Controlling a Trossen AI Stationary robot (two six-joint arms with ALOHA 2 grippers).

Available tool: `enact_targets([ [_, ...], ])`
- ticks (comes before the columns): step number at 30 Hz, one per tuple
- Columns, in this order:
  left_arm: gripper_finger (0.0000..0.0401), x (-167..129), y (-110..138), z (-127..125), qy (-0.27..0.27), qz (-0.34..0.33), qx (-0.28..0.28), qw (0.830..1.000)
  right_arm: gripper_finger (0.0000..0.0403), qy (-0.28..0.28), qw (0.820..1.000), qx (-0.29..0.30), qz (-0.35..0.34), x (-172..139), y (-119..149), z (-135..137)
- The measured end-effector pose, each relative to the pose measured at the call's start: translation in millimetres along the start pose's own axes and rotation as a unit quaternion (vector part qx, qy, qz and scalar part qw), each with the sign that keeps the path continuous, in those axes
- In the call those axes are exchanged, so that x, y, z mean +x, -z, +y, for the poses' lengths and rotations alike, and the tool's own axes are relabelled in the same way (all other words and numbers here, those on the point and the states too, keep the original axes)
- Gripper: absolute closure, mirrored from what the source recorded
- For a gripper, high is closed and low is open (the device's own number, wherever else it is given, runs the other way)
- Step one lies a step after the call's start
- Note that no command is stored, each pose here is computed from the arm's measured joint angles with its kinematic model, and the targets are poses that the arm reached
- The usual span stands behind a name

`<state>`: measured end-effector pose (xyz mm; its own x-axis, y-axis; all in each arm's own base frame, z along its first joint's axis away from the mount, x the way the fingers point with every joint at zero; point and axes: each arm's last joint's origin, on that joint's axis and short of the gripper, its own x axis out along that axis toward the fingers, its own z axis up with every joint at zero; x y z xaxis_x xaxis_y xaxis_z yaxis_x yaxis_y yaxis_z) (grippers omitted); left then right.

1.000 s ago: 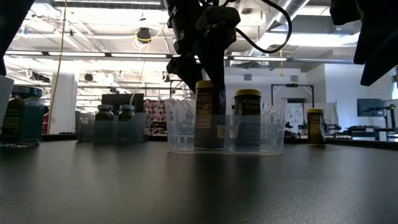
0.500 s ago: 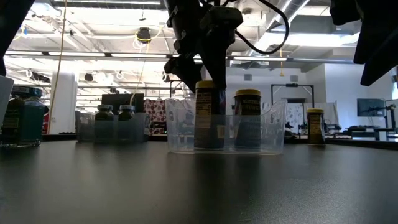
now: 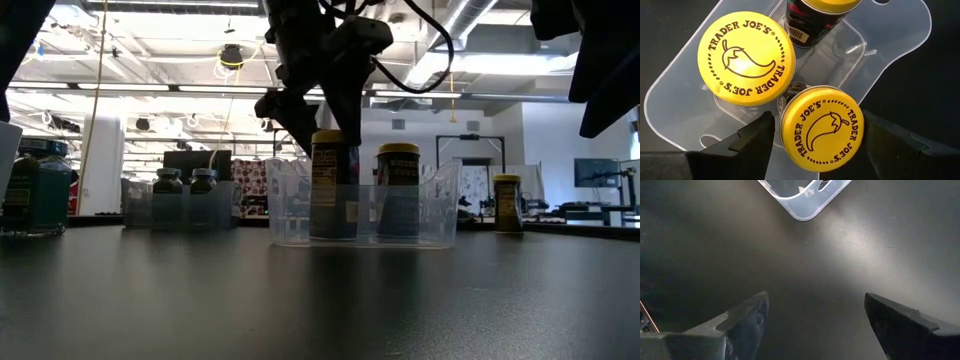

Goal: Sort spices by type
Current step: Put the yellow seasoning bottle into the transparent bin

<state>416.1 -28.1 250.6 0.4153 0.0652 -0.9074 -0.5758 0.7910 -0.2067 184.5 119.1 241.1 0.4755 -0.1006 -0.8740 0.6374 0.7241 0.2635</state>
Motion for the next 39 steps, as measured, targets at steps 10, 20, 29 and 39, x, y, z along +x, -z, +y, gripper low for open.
enact_targets([
  [10,0.0124,0.0,-0.9,-0.6,0.004,-0.004,-0.024,1.000,0.0046,0.000,1.000,-0.001,0.000,0.0,0.0,0.0],
  [20,0.0124,0.0,-1.3,-1.0,0.007,-0.006,-0.058,0.998,0.0046,0.000,1.000,-0.001,0.000,0.0,0.1,0.0],
  [29,0.0124,0.0,-2.2,-2.2,0.016,-0.006,-0.088,0.996,0.0046,0.000,1.000,-0.001,0.000,0.0,0.0,0.0],
  [39,0.0124,-0.1,-3.2,-3.1,0.021,-0.011,-0.103,0.994,0.0046,0.000,1.000,-0.004,0.000,0.0,0.1,0.0],
])
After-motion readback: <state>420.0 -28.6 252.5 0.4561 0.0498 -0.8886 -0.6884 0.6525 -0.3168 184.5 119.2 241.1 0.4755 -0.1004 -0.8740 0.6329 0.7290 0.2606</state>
